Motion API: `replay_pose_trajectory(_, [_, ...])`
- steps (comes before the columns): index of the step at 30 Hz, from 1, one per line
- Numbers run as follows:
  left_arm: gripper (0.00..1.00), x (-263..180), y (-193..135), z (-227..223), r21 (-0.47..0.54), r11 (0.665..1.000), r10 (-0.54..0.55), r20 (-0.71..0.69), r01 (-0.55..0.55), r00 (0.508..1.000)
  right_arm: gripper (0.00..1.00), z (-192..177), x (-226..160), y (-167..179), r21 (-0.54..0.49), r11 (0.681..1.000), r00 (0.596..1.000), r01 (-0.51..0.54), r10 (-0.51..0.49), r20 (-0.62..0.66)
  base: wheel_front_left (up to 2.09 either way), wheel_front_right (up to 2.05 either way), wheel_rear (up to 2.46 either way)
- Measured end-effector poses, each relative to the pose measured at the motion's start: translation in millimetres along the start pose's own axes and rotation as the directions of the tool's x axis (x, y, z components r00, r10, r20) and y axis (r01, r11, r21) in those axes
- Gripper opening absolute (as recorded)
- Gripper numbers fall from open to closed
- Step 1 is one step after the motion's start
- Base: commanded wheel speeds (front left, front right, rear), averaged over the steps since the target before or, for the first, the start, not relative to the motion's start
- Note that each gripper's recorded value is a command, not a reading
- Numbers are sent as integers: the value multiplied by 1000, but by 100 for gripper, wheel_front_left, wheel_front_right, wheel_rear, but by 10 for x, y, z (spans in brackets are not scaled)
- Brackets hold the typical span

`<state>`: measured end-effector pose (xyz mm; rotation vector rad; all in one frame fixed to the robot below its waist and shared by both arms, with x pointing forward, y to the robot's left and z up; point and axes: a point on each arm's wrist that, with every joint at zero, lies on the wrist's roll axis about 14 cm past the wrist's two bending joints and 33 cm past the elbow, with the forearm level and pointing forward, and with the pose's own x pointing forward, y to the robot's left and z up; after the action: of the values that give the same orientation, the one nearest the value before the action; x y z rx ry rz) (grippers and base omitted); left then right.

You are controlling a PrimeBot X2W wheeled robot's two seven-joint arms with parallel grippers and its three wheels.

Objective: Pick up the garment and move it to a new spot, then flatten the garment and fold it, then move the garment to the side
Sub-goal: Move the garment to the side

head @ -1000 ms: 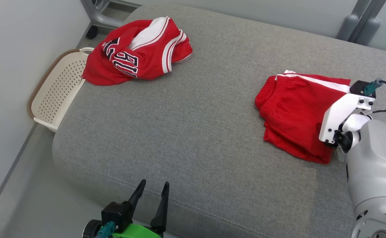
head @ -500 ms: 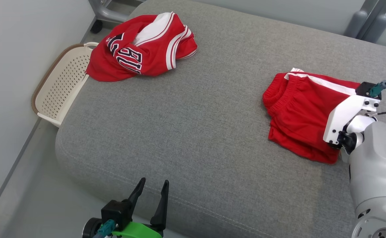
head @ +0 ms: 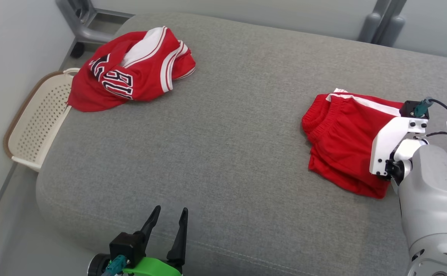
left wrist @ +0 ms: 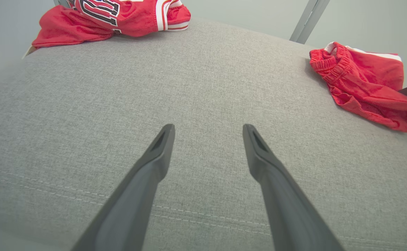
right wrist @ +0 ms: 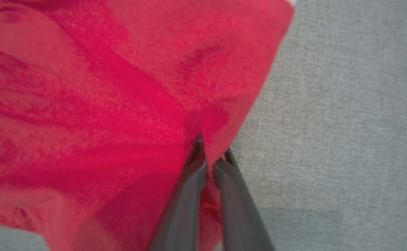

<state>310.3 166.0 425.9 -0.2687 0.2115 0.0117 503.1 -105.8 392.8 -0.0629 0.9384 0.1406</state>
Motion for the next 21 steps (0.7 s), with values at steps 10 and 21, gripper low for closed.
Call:
replay_pose_trajectory(10, [100, 167, -326, 22, 20, 992, -122, -1, 122, 992, 0, -146, -242, -592, 47, 994, 995, 99, -100, 7, 0, 0, 0])
replay_pose_trajectory(21, [100, 390, -629, -75, 46, 969, -240, -58, 242, 969, 0, -258, -430, -1465, 64, 965, 967, 255, -256, -1, 0, 0, 0])
